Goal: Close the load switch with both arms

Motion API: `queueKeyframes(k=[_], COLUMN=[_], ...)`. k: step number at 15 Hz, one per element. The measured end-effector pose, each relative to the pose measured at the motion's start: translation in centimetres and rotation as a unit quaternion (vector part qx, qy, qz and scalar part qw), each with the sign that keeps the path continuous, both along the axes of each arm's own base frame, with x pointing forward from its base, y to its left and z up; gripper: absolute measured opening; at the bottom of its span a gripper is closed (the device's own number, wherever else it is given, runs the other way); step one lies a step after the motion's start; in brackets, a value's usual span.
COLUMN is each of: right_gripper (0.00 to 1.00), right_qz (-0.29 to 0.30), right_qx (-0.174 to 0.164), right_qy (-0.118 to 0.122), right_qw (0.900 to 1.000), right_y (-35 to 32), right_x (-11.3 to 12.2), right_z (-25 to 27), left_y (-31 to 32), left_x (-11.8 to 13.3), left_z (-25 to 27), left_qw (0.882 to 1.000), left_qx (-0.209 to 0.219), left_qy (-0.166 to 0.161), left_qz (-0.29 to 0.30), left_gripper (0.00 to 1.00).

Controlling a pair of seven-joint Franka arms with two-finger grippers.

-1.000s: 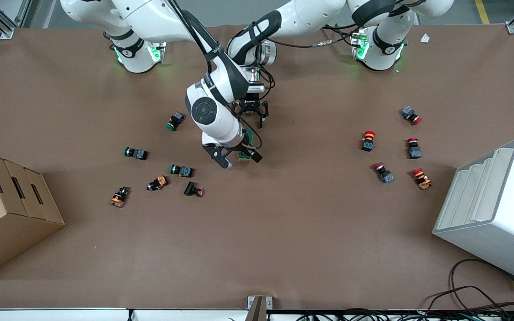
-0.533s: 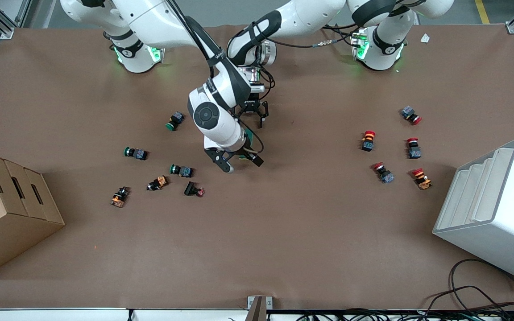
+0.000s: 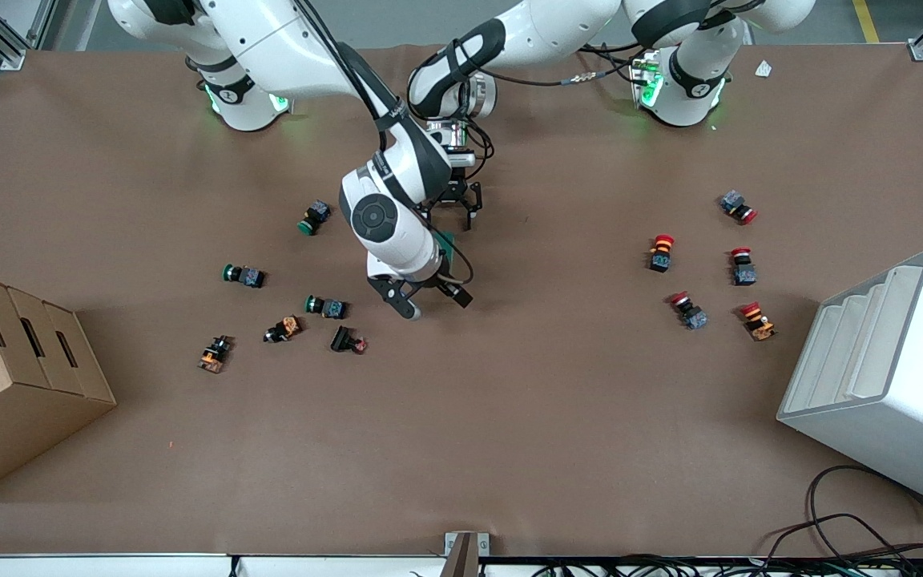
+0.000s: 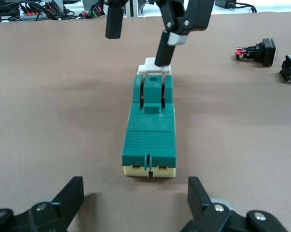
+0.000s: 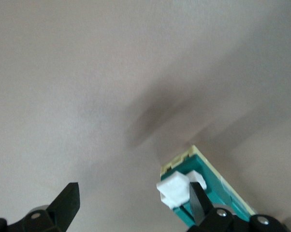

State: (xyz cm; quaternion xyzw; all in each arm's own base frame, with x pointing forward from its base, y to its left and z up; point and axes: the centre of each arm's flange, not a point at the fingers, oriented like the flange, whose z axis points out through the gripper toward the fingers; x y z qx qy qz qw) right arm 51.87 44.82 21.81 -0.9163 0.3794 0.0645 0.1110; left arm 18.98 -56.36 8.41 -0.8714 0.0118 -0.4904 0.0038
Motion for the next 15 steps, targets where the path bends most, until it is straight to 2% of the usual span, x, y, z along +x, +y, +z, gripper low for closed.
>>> queueKeyframes(k=[7,10,12,14,15], right_gripper=[1.0,1.0,1.0,1.0,1.0], right_qz=[0.011,0.066,0.124,0.184,0.215], right_qx=[-0.005,-0.015,-0.028,-0.05,-0.061], right_qy=[-0.013,-0.001,0.008,0.013,0.017], right_qw=[1.0,0.998,0.992,0.982,0.975], right_y=[-2.3,-6.6,-11.6,-17.4,-20.2], right_x=[3.2,6.5,8.9,10.6,11.1], right_z=[0.3,2.3,5.4,9.0,10.8], left_y=[0.0,0.0,-0.3,-1.1,-1.8], left_x=[0.0,0.0,0.1,0.3,0.5], left_z=[0.0,0.0,0.2,1.3,2.2], left_qw=[1.0,1.0,1.0,0.998,0.996], left_qx=[0.0,0.0,0.004,0.028,0.051], left_qy=[0.0,0.001,0.007,0.036,0.062], left_qz=[0.0,0.001,0.008,0.032,0.046], left_gripper=[0.95,0.95,0.95,0.95,0.95])
